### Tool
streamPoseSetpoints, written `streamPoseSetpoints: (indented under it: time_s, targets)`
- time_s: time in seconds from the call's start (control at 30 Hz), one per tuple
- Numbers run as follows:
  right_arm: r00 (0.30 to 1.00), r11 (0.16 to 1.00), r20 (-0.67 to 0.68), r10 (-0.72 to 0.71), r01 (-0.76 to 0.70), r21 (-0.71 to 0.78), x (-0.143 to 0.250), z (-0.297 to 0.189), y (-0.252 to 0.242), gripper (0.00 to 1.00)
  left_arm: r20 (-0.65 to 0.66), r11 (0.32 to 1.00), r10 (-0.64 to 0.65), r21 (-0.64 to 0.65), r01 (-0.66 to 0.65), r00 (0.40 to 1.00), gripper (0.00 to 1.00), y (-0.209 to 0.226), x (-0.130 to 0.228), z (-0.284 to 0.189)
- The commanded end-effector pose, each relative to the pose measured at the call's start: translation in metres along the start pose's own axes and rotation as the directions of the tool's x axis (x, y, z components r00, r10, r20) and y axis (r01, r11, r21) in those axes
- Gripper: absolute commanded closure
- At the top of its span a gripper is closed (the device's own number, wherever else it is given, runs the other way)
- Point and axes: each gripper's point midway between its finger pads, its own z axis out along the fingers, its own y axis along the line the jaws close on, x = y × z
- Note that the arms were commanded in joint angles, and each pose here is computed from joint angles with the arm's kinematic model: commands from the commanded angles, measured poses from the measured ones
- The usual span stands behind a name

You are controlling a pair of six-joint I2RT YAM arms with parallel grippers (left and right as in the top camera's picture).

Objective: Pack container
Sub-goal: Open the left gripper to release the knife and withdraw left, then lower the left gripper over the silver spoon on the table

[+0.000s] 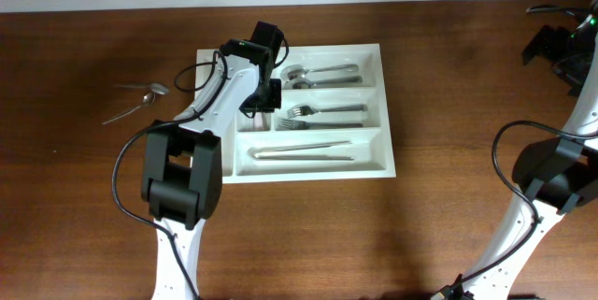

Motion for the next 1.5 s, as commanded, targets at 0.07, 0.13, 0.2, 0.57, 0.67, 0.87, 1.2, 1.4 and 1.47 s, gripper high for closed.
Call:
streamPoseSetpoints:
  time_s: [0.07,0.13,0.2,0.57,0.67,0.87,1.2,1.4,1.47]
  targets:
    - [0.999,1.0,0.039,-0.008,0.009,-0.017,-0.002,-0.017,0.004,0.01,0.019,1.0,-0.02,-0.014,0.02,1.0,0.69,0.013,-0.009,0.001]
    - [0.999,1.0,0.039,-0.008,0.009,-0.017,-0.002,-0.017,0.004,0.01,0.024,0.999,-0.028,-0.014,0.029,0.999,0.69,0.017,-0.012,0.001]
    - [0.999,1.0,0.039,-0.008,0.009,-0.016,-0.002,-0.017,0.004,0.01,0.035,0.999,-0.037,-0.012,0.037,0.999,0.69,0.02,-0.016,-0.001]
    - [0.999,1.0,0.039,-0.008,0.009,-0.017,-0.002,-0.017,0.004,0.01,0.262,0.995,-0.093,0.056,0.081,0.961,0.23,0.025,-0.088,-0.086]
    - [0.999,1.0,0.039,-0.008,0.009,-0.017,-0.002,-0.017,0.004,0.01,0.324,0.992,-0.121,0.07,0.104,0.938,0.01,0.036,-0.104,-0.116]
    - [0.999,1.0,0.039,-0.008,0.009,-0.017,-0.002,-0.017,0.004,0.01,0.351,0.97,-0.239,0.049,0.237,0.906,0.01,0.096,-0.115,-0.131]
    - [0.999,1.0,0.039,-0.008,0.009,-0.017,-0.002,-0.017,0.004,0.01,0.174,0.581,-0.802,0.006,0.814,0.572,0.01,0.238,-0.056,-0.113]
    - [0.999,1.0,0.039,-0.008,0.009,-0.017,-0.002,-0.017,0.004,0.01,0.126,0.287,-0.944,-0.148,0.946,0.306,0.01,0.267,-0.002,-0.108]
    - [0.999,1.0,0.039,-0.008,0.009,-0.017,-0.002,-0.017,0.004,0.01,0.121,0.224,-0.962,-0.164,0.961,0.245,0.01,0.265,0.005,-0.104]
